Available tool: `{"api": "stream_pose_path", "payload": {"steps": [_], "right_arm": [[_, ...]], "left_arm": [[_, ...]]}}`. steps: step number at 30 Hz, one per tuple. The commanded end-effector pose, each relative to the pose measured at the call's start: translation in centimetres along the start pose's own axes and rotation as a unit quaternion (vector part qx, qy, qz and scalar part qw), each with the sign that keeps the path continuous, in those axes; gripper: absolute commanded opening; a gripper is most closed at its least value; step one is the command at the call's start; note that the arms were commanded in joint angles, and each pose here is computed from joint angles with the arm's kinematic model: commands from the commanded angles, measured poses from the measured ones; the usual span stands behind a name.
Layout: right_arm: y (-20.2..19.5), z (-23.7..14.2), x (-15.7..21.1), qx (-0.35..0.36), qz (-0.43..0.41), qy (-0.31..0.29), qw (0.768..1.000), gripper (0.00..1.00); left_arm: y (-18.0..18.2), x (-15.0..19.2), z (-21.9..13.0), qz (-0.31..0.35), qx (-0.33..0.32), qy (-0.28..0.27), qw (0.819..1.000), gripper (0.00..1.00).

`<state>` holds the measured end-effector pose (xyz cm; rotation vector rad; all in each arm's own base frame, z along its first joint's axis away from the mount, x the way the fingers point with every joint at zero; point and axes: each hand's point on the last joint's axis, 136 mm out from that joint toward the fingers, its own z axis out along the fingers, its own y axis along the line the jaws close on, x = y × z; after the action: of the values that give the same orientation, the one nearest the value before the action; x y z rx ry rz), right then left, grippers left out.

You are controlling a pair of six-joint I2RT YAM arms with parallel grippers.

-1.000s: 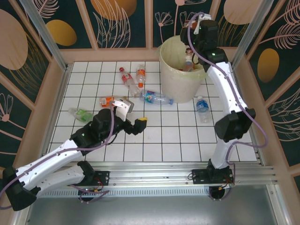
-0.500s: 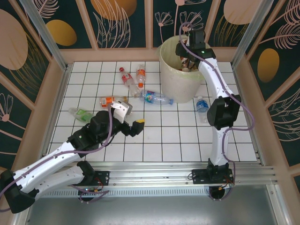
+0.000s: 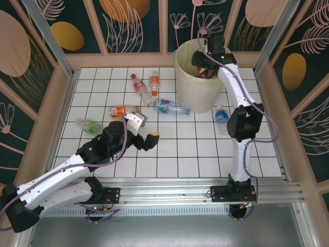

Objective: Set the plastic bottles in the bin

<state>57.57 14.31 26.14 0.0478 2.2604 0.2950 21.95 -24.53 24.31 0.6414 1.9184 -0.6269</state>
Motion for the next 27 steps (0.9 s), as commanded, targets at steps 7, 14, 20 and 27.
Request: {"api": "stream_pose_path", "payload": {"steps": [7, 14, 20, 27], "right_arm": [[0.5, -1.2, -1.1, -0.023, 0.015, -0.005, 1.000, 0.74], [1.7, -4.0, -3.6, -0.042, 0.016, -0.036, 0.998, 0.84], [2.8, -7.3, -5.1, -0.069, 0.015, -0.066, 0.995, 0.87], [5.6, -13.6, -6.1, -0.127, -0.005, -0.120, 0.984, 0.87]], "left_arm": [[1.1, 0.9, 0.1, 0.031, -0.036, 0.033, 0.998, 0.99], [2.0, 1.5, 0.5, 0.046, -0.066, 0.067, 0.995, 0.99], [3.6, 2.2, 0.6, 0.064, -0.112, 0.101, 0.986, 0.99], [5.6, 3.5, 1.0, 0.085, -0.169, 0.156, 0.969, 0.99]]}}
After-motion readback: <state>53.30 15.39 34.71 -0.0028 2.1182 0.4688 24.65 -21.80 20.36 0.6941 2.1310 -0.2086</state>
